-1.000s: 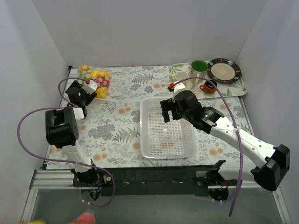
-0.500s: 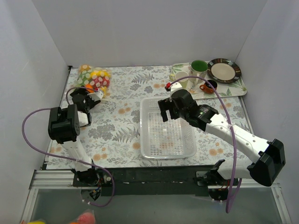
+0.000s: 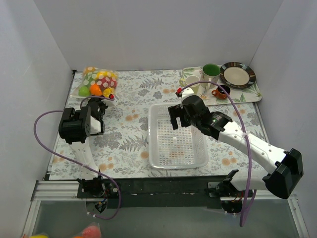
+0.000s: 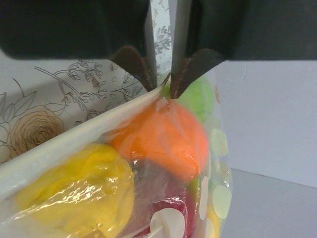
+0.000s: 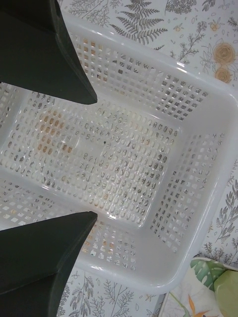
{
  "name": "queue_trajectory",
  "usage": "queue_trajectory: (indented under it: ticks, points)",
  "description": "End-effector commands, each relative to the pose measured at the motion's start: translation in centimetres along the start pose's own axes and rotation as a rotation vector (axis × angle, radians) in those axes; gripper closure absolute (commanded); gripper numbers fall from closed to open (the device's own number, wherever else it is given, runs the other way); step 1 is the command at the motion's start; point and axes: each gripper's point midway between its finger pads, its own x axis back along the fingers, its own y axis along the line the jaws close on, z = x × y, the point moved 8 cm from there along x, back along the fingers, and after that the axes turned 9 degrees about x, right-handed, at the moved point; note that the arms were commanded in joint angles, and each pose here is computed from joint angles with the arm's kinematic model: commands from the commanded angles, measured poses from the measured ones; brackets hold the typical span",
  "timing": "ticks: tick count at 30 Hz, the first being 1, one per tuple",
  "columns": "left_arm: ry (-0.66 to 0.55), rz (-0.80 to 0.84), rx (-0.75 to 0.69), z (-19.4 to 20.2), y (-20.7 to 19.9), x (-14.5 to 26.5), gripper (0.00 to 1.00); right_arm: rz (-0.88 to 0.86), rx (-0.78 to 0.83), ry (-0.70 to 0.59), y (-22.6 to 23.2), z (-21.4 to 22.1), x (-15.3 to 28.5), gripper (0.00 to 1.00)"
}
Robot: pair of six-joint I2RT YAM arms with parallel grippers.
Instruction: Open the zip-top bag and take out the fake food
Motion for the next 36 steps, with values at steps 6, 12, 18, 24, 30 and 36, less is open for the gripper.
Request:
queue_trajectory:
  ticks: [6,12,18,24,30,36]
  points:
    - [-0.003,0.03,0.102,-4.6,3.6,2.3,1.0,-0.011,-0.025,-0.086,-0.1,-1.2,1.1,0.01]
    - [0.088,0.378,0.413,-12.0,8.2,6.1,1.0,-0.038,-0.013,-0.103,0.3,-1.5,0.5,0.01]
    - [0.083,0.558,0.518,-15.9,11.8,11.6,1.0,-0.15,0.042,-0.19,1.2,-3.1,0.9,0.02]
    - [0.115,0.652,0.586,-16.0,11.2,14.8,1.0,-0.385,0.152,-0.361,3.1,-6.3,2.3,0.02]
    - [0.149,0.735,0.644,-16.2,10.3,16.3,1.0,-0.568,0.239,-0.59,5.2,-9.4,3.4,0.01]
    - [0.15,0.848,0.694,-17.2,10.0,18.3,1.0,-0.63,0.267,-0.688,7.1,-10.8,0.6,0.01]
